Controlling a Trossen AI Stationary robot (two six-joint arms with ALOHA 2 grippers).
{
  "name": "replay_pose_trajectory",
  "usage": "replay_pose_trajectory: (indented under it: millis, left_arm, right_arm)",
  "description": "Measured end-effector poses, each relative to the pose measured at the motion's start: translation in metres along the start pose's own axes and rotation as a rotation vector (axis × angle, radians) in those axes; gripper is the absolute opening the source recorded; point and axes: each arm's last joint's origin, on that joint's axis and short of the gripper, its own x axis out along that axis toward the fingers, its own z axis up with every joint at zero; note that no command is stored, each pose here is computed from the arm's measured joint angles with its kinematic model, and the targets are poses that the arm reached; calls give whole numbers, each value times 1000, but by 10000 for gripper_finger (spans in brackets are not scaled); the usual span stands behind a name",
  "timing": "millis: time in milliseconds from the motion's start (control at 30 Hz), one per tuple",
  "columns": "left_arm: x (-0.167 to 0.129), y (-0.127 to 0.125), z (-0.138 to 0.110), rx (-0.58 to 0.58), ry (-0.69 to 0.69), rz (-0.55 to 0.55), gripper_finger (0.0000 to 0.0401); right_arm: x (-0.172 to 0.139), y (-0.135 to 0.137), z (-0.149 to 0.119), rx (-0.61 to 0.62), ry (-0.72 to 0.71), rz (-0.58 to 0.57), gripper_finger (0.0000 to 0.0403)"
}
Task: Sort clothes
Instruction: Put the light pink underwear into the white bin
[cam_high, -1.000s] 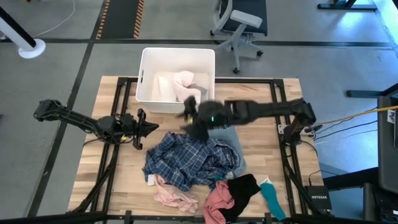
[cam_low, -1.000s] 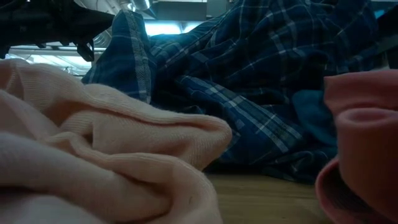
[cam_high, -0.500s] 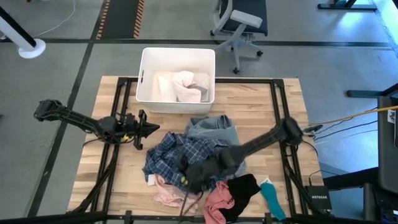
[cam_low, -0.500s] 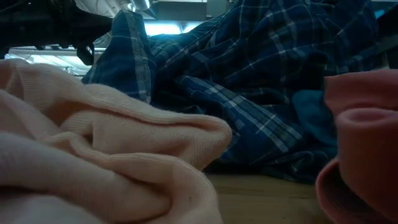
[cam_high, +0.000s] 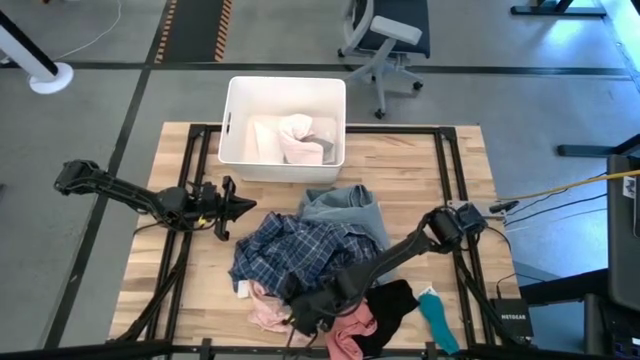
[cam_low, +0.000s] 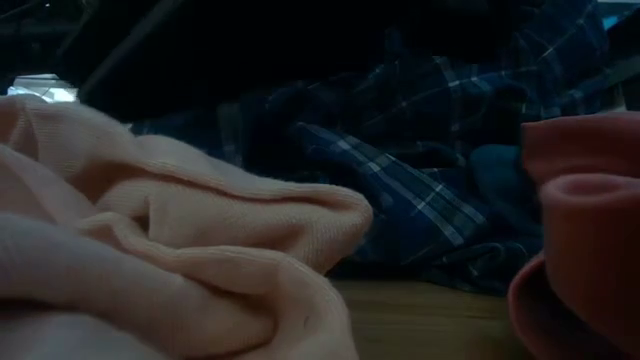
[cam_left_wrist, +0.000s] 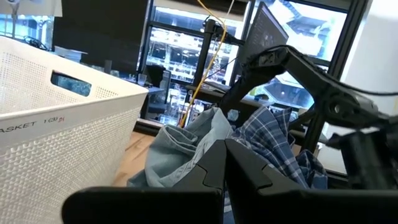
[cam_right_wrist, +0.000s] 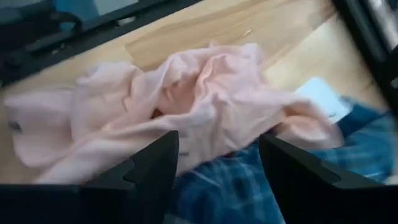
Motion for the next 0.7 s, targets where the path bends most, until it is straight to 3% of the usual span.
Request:
replay_pose_trajectory:
  millis: [333,567,700]
  left_arm:
    - [0,0,0,-10,1,1,0]
    - [0,0,0,-13,0,0,0]
    - [0,0,0,-20,-1,0,0]
  right_arm:
    - [5,2,-1,450,-16,28,241]
    - [3,9,9,481,-62,24,241]
    - [12,15,4,479,-9,-23,241]
